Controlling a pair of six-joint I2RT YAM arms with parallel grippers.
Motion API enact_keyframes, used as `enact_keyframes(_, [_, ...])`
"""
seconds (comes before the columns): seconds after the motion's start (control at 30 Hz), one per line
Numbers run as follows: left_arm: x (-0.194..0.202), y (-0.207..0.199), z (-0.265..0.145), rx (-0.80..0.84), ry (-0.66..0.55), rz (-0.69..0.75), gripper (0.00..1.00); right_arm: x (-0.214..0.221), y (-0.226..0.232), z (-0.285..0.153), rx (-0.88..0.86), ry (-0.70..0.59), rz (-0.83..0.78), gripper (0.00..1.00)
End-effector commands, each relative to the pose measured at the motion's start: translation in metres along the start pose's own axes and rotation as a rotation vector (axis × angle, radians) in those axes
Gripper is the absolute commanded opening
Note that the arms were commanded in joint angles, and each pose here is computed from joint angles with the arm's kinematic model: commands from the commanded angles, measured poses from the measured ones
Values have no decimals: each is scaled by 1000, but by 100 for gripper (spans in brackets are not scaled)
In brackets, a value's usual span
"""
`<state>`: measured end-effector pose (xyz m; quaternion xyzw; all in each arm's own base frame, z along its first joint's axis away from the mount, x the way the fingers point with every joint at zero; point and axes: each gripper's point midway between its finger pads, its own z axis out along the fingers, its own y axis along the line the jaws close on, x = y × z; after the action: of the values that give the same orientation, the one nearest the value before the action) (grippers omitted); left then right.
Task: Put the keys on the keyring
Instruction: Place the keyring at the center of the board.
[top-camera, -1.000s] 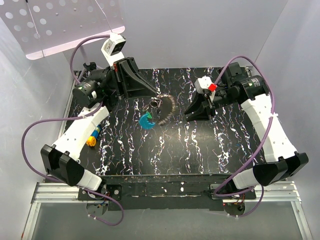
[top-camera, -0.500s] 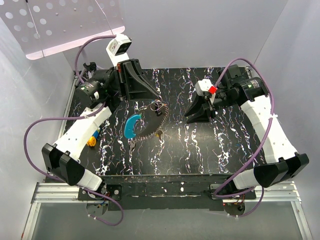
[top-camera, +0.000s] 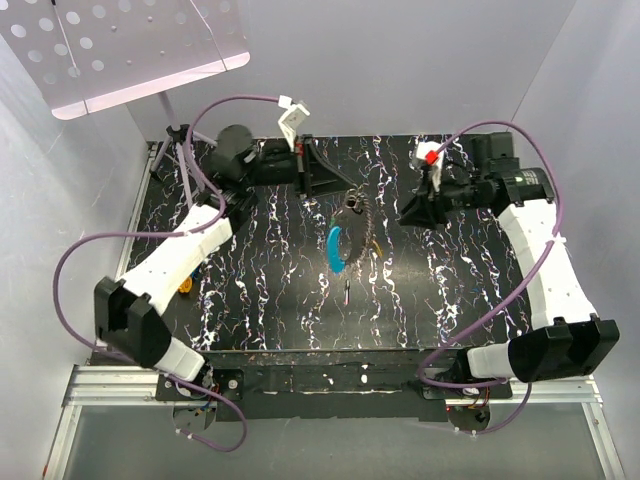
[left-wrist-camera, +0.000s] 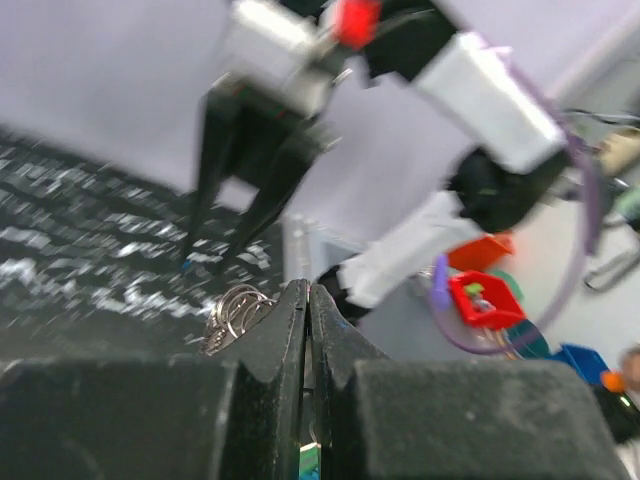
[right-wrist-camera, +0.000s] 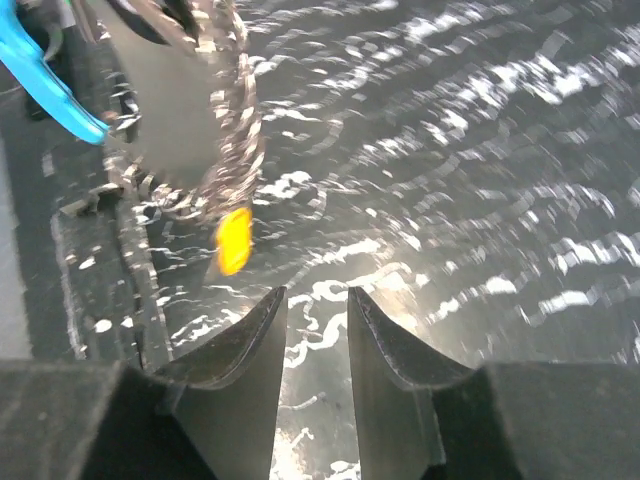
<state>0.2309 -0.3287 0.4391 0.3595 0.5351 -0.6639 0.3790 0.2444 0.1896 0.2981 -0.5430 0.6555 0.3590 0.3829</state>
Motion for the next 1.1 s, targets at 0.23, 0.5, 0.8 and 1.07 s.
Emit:
enact_keyframes(0.23, [50, 275, -17, -656, 34, -172, 0, 38, -63, -34, 297, -70, 199, 40])
enact_keyframes(0.5, [47, 371, -35, -839, 33, -166, 0, 53, -68, -38, 323, -105, 227, 41])
enact_keyframes(0.8, [38, 318, -71, -928, 80, -16, 35, 65, -69, -41, 331, -112, 254, 41])
enact_keyframes(1.07, [11, 173, -142, -965, -44, 162, 85, 61, -65, -48, 350, -126, 235, 41])
